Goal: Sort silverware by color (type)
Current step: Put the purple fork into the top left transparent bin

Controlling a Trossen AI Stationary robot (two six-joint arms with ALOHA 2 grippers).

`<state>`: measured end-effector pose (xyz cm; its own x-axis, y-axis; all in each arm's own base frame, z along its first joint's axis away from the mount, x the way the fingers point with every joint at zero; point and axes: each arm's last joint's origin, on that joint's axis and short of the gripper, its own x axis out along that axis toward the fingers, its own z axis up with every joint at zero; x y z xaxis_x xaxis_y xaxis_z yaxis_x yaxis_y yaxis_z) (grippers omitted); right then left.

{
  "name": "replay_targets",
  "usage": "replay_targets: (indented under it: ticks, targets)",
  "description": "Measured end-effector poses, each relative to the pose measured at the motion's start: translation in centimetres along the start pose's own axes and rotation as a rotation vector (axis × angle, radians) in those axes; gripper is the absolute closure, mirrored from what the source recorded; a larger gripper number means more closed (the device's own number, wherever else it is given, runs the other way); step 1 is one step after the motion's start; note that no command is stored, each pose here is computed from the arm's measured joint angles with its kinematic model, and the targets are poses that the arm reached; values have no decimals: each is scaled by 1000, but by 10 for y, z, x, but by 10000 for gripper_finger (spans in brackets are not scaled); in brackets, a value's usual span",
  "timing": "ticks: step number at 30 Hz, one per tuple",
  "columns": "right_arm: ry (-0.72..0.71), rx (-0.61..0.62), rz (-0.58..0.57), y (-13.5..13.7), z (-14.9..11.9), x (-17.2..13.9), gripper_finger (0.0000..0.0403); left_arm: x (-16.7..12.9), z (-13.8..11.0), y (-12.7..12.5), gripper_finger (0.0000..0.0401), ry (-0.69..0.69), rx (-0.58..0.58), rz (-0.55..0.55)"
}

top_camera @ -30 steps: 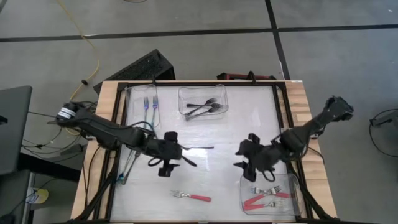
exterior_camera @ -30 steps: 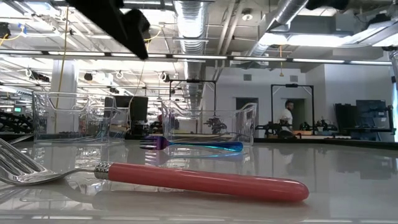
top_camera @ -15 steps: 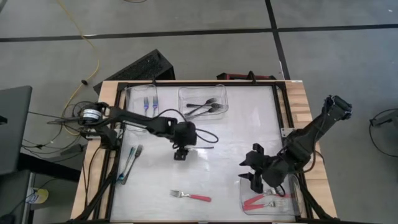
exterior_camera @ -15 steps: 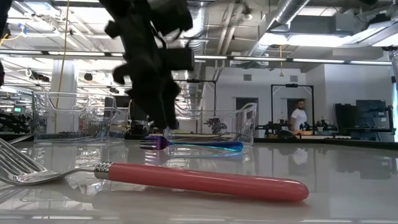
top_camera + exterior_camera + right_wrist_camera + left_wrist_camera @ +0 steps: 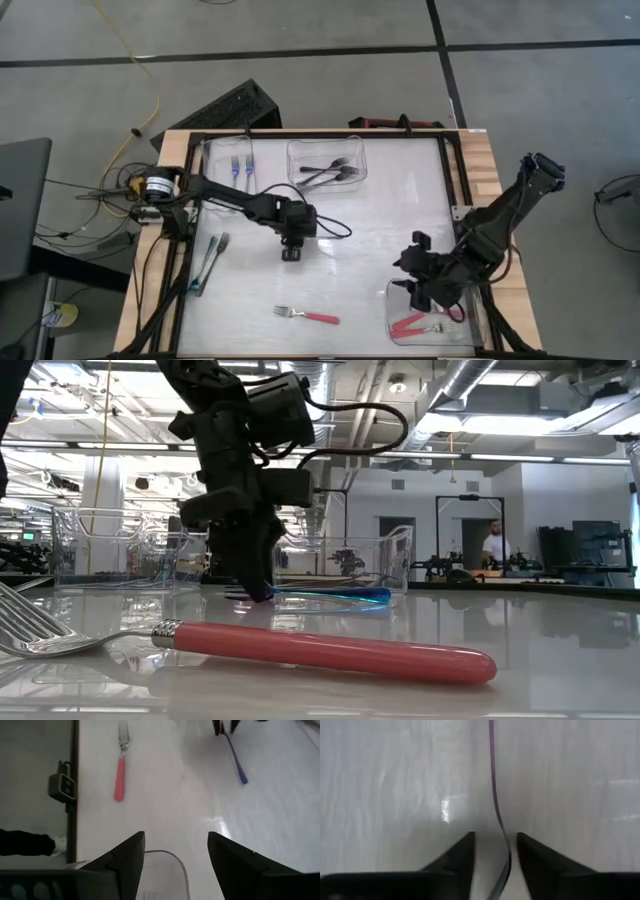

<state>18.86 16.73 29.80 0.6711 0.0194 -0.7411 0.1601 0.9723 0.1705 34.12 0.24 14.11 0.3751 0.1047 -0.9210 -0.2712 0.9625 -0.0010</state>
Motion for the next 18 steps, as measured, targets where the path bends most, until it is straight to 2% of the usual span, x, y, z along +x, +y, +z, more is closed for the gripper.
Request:
replay_targets:
  ticks: [3, 5, 8, 11, 13, 18]
  targets:
    - [8, -27, -13, -1, -1, 0, 165, 0, -3, 0, 364, 26, -8, 3]
    - [8, -49, -12, -1, -1, 0, 165, 0, -3, 0, 388, 37, -18, -19]
    - [9, -65, -13, -1, -1, 0, 165, -6, 1, -7, 398, 49, -1, -59]
    - [14, -78, -18, -2, -1, 0, 165, -23, 7, -20, 399, 47, 91, -99]
    - [15, -93, -19, -2, -1, 0, 165, -45, 19, -28, 400, -3, 167, -118]
    - [15, -141, -19, -2, -1, 0, 165, -100, 23, -34, 401, 59, 356, -30]
